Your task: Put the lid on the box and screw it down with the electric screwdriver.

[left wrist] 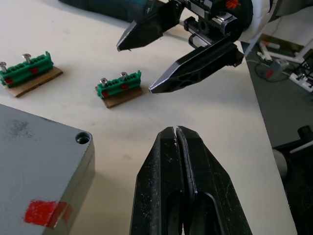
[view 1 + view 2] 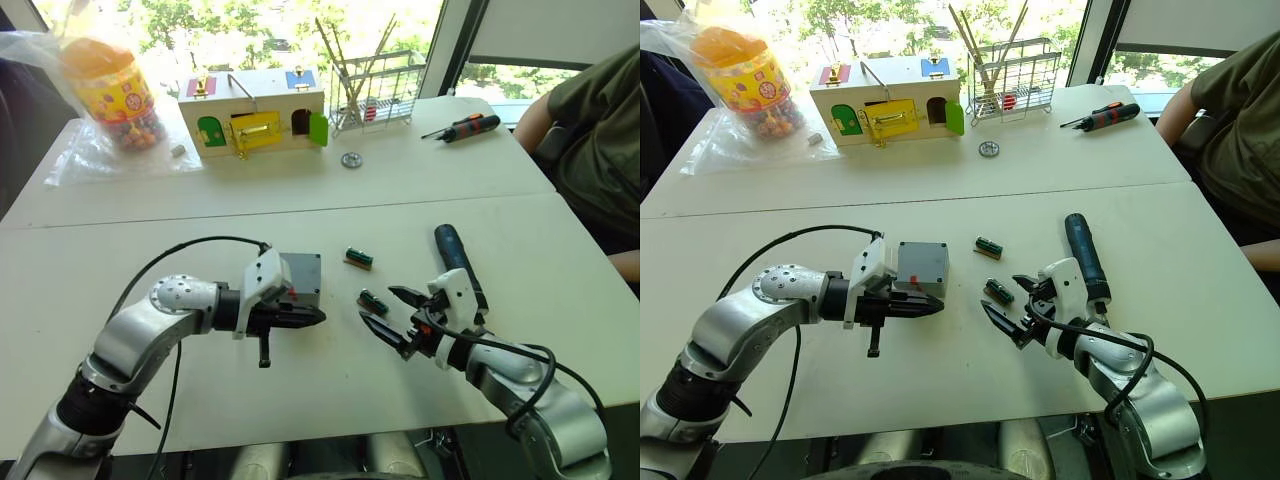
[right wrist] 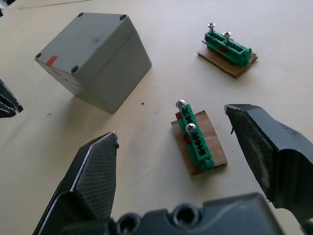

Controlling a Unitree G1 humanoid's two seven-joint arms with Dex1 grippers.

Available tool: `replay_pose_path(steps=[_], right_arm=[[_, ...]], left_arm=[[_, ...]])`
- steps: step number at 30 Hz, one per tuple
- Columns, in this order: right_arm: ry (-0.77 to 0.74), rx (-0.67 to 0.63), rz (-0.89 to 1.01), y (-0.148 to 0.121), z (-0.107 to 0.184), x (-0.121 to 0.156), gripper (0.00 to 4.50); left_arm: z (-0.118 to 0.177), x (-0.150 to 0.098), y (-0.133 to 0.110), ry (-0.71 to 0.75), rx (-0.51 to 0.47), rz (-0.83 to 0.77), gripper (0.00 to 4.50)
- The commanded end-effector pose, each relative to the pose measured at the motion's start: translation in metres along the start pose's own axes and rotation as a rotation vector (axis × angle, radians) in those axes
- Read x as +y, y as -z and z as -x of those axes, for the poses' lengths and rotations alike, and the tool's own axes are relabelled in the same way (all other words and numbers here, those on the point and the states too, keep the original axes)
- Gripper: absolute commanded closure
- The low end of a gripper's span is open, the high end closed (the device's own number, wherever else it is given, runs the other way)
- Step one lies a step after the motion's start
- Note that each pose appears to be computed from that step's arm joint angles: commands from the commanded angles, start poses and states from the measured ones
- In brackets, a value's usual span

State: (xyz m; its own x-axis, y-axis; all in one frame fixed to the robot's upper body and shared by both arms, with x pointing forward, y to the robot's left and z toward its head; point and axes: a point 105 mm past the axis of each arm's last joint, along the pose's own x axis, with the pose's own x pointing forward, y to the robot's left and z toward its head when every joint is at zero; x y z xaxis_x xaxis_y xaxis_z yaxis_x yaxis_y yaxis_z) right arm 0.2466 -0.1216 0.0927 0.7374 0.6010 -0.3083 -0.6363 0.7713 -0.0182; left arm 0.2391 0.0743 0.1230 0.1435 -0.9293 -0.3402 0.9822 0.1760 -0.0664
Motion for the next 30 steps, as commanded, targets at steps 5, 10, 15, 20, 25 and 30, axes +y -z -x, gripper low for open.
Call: replay_pose_path(steps=[5, 10, 15, 20, 25, 30], right_arm=[[0.016, -0.043, 0.047, -0.005, -0.004, -0.005, 1.97], [0.031, -0.048, 0.054, -0.004, -0.006, -0.008, 1.97], [0.027, -0.047, 0.053, -0.003, -0.009, -0.007, 1.97], [0.021, -0.047, 0.053, -0.003, -0.011, -0.005, 3.23], [0.020, -0.055, 0.051, -0.004, -0.012, -0.004, 4.41], [0.022, -0.059, 0.056, -0.005, -0.011, -0.004, 4.41]], left_arm=[[-0.002, -0.005, -0.004, -0.001, -0.017, -0.030, 4.50], [-0.003, -0.001, -0.002, -0.019, -0.014, -0.034, 4.50], [-0.003, 0.001, -0.001, -0.030, -0.011, -0.038, 4.50], [-0.003, 0.001, 0.001, -0.037, -0.010, -0.037, 4.50], [-0.003, 0.001, 0.003, -0.040, -0.006, -0.036, 4.50], [-0.003, 0.003, 0.003, -0.046, -0.007, -0.035, 4.50]])
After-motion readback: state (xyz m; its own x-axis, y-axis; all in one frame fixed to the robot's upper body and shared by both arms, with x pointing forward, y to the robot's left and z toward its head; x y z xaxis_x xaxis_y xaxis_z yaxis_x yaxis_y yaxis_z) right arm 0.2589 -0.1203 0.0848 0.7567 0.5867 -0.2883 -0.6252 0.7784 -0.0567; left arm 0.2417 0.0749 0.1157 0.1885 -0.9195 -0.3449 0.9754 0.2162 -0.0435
